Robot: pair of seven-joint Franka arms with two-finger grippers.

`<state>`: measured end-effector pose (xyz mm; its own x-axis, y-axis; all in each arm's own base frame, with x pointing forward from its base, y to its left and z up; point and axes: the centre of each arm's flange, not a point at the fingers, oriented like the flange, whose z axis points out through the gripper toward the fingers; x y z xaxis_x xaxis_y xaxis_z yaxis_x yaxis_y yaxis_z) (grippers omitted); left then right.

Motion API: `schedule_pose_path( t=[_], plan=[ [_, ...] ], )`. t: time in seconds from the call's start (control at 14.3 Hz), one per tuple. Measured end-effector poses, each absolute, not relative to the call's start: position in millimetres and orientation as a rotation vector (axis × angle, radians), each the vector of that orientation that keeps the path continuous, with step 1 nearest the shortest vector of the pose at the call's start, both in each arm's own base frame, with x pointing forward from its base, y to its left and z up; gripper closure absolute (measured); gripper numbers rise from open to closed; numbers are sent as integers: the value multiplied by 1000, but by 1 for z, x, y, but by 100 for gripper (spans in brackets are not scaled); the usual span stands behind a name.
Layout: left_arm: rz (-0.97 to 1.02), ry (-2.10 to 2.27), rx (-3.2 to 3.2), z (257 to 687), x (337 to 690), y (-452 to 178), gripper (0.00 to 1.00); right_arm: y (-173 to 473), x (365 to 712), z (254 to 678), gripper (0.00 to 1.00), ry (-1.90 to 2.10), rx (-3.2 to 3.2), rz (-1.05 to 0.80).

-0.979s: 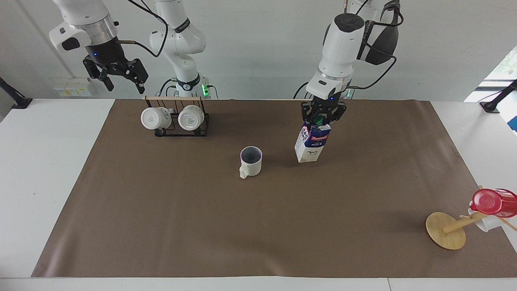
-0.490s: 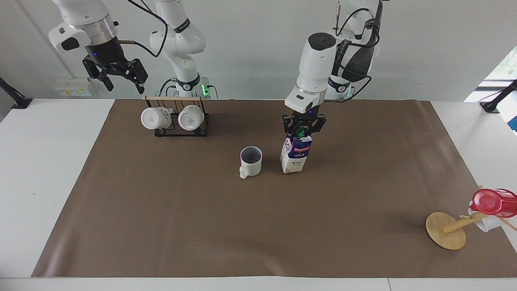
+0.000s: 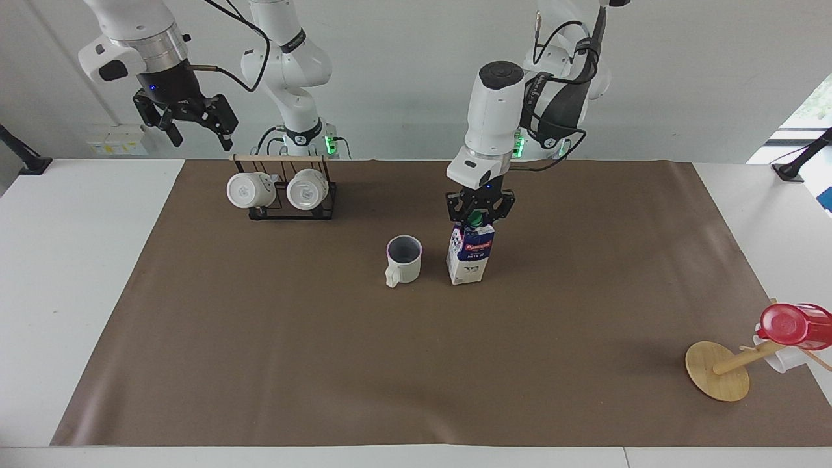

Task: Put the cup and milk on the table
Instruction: 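Carry the milk carton with the left gripper beside the white mug and lower it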

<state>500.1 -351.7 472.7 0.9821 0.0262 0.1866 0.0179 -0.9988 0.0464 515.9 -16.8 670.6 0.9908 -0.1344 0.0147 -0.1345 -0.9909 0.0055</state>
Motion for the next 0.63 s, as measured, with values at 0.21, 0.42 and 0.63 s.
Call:
schedule_pose_path(
  t=[0.21,0.42,0.63],
  plan=[
    [285,25,3086,469,499,-355,37,-17,516,671,0,-211,3128,22],
    [281,22,3089,466,499,-356,33,-17,516,671,0,-211,3128,22],
    [280,22,3089,466,499,-356,23,-17,516,671,0,-211,3128,22]
  ],
)
